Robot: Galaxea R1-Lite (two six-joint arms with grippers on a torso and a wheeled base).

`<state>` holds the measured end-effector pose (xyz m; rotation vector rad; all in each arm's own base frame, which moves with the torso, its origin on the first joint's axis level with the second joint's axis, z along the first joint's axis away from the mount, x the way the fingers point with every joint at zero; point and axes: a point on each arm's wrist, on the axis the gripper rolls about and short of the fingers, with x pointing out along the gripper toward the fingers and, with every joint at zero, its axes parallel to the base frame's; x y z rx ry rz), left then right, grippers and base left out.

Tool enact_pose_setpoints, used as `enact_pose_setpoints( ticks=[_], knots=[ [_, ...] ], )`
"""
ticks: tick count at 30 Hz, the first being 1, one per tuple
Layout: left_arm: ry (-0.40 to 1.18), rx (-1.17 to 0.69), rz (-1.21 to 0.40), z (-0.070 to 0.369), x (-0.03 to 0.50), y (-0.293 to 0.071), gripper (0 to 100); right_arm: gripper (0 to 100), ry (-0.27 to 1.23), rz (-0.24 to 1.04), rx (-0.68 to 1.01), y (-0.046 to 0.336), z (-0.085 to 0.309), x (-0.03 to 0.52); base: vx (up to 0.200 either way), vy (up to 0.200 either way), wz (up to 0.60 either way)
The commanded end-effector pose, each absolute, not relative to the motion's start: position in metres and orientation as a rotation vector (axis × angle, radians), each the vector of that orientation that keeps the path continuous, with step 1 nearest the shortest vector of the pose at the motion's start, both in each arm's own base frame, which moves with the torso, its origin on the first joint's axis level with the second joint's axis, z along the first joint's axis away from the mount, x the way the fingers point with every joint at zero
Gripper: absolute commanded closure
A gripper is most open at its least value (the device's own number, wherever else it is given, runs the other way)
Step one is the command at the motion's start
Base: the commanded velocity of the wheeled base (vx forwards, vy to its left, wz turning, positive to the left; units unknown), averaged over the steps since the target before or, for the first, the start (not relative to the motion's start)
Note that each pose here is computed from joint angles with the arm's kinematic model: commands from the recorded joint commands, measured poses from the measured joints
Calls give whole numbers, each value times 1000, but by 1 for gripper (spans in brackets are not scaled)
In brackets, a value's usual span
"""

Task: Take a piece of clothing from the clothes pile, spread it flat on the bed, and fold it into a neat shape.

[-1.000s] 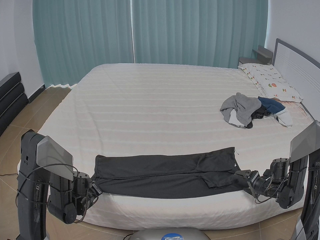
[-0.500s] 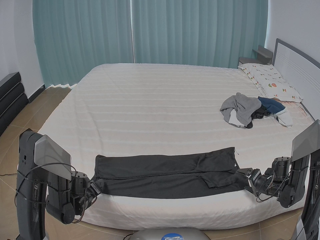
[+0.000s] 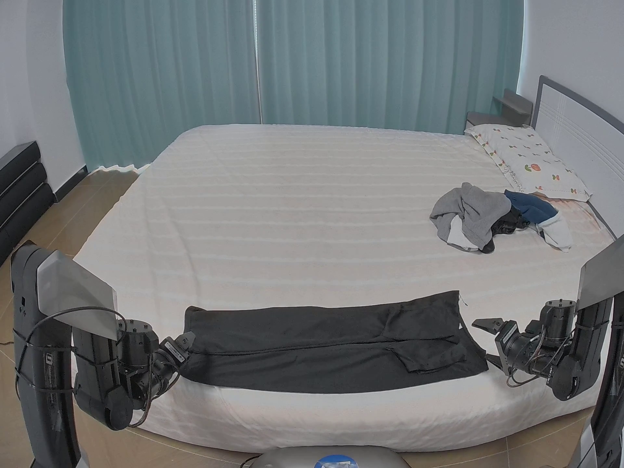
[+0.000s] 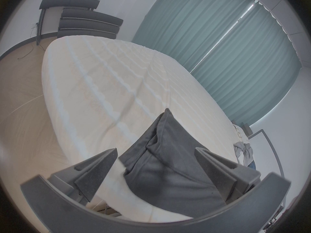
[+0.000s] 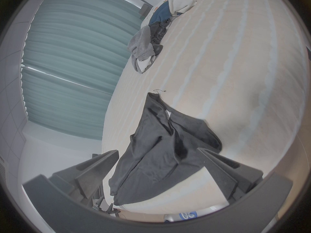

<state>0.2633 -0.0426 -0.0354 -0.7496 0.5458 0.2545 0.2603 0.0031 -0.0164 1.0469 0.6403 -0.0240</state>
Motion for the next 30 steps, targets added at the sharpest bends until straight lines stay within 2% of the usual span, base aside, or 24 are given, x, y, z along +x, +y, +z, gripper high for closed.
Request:
enact_pose_setpoints(
  ticks=[1, 11, 27, 28, 30],
  knots=[
    [523, -753, 240, -32, 265, -44, 0, 0, 629, -18, 1047, 3, -16, 261, 0, 0, 0],
    [559, -785, 144, -32, 269, -47, 0, 0, 664, -24, 1036, 6, -26, 262, 0, 0, 0],
    [586, -763, 134, -45, 273, -53, 0, 0, 668, -20, 1032, 9, -27, 262, 0, 0, 0],
    [589, -761, 133, -46, 273, -54, 100, 0, 668, -20, 1032, 9, -27, 262, 0, 0, 0],
    [593, -758, 132, -49, 274, -55, 100, 0, 668, -20, 1032, 9, -27, 262, 0, 0, 0]
  ],
)
